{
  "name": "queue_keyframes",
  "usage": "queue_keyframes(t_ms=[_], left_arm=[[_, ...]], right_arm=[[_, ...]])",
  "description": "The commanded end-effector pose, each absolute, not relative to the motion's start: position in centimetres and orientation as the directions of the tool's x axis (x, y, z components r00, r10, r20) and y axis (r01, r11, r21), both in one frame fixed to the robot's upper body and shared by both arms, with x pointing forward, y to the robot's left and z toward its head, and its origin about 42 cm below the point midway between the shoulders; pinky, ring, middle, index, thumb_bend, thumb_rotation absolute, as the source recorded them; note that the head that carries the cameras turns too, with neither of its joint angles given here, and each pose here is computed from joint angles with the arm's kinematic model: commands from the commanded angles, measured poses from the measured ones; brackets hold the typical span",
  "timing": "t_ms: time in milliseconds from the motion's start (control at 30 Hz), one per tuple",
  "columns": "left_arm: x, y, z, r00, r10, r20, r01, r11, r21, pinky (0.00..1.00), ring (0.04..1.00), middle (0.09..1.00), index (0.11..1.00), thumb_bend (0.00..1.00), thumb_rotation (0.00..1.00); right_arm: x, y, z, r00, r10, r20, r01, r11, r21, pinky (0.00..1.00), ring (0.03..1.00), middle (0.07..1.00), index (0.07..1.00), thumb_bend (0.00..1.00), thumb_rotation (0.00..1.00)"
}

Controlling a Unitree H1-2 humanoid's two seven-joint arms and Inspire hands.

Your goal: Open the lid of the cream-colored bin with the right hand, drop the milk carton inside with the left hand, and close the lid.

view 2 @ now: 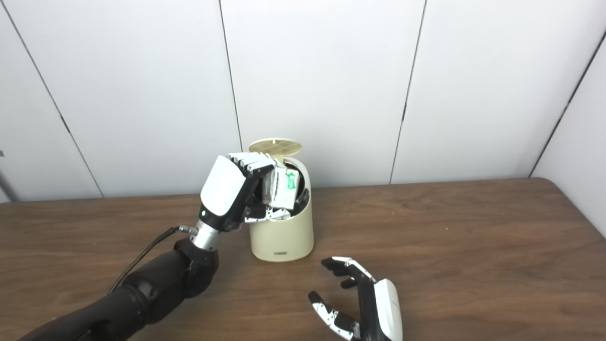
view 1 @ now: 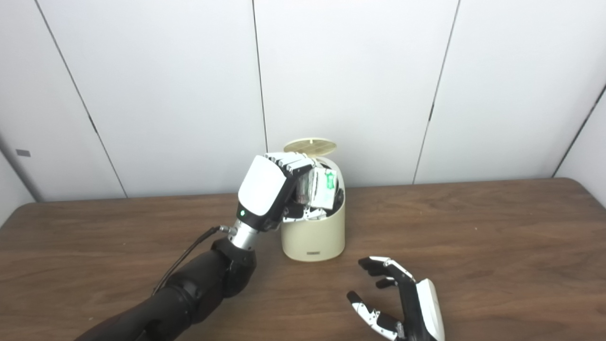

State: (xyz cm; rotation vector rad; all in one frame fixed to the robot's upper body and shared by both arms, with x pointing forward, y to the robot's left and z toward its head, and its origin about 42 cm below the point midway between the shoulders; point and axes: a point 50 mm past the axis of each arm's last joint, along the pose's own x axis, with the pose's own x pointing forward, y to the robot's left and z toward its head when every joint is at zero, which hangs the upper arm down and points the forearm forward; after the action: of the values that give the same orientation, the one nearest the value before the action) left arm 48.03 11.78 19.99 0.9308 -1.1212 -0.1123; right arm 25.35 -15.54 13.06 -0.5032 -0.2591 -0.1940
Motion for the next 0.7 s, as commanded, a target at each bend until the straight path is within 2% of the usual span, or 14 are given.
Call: queue_keyframes(t_ms=[0, 433, 667], left_arm=[[48.6, 13.7, 20.3, 0.481, -0.520, 0.706, -0.391, 0.593, 0.704, 0.29, 0.406, 0.499, 0.499, 0.50, 0.00], [48.8, 15.3, 20.3, 0.514, -0.499, 0.697, -0.394, 0.585, 0.709, 0.29, 0.394, 0.483, 0.527, 0.50, 0.00], [48.5, 15.2, 20.1, 0.524, -0.478, 0.705, -0.385, 0.605, 0.697, 0.30, 0.404, 0.489, 0.519, 0.50, 0.00]], right_arm=[[25.2, -15.4, 14.0, 0.935, -0.116, 0.334, 0.260, 0.866, -0.426, 0.55, 0.659, 0.662, 0.631, 0.33, 0.07], [25.3, -15.4, 14.0, 0.937, -0.113, 0.330, 0.256, 0.865, -0.431, 0.55, 0.655, 0.661, 0.629, 0.33, 0.06], [25.3, -15.4, 14.0, 0.938, -0.111, 0.327, 0.253, 0.866, -0.431, 0.55, 0.660, 0.664, 0.632, 0.33, 0.10]])
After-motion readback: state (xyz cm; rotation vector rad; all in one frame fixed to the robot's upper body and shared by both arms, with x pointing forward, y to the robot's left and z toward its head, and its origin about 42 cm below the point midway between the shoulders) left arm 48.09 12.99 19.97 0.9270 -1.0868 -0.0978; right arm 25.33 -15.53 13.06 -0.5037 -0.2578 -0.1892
